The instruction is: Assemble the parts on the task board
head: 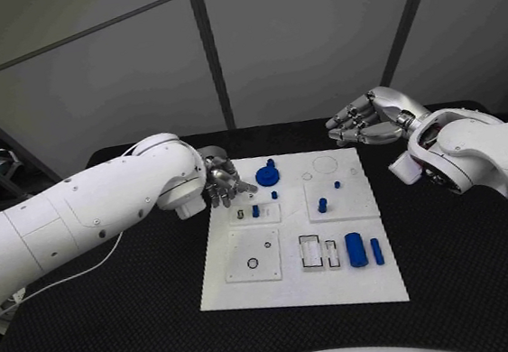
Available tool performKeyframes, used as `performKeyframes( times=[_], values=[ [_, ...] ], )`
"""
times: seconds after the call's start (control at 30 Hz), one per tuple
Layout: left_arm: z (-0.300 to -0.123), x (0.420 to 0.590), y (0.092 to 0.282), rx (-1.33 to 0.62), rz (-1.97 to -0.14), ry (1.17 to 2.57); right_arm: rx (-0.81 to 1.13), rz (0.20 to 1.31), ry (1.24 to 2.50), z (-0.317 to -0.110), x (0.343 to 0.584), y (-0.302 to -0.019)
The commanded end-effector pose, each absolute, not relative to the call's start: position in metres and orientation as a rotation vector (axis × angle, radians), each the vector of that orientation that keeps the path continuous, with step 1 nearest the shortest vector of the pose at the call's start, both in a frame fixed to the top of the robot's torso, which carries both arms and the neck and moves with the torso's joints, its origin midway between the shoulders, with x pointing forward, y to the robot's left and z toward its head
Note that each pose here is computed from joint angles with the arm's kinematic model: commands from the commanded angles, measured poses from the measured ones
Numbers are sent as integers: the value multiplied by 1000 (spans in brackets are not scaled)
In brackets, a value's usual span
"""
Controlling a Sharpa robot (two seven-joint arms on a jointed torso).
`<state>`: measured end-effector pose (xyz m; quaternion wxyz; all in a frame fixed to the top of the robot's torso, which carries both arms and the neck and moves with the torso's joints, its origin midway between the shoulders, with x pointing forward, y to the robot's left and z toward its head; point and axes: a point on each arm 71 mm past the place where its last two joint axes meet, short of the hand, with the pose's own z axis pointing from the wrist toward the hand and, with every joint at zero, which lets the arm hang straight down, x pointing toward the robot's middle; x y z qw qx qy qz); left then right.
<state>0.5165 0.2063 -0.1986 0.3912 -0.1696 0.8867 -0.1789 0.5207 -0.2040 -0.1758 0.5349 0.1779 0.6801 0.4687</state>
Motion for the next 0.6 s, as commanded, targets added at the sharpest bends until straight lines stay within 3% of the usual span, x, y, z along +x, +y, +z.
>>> performKeyframes(
  times=[0.03,0.27,0.6],
  values=[
    [-192,515,206,-491,-599,2290,416,1133,1621,-175,521,-204],
    [-182,527,225,-526,-646,2296,421,1123,1616,-175,523,-207],
    [-185,556,228,-468,-533,2274,425,1119,1621,-175,523,-207]
  ],
)
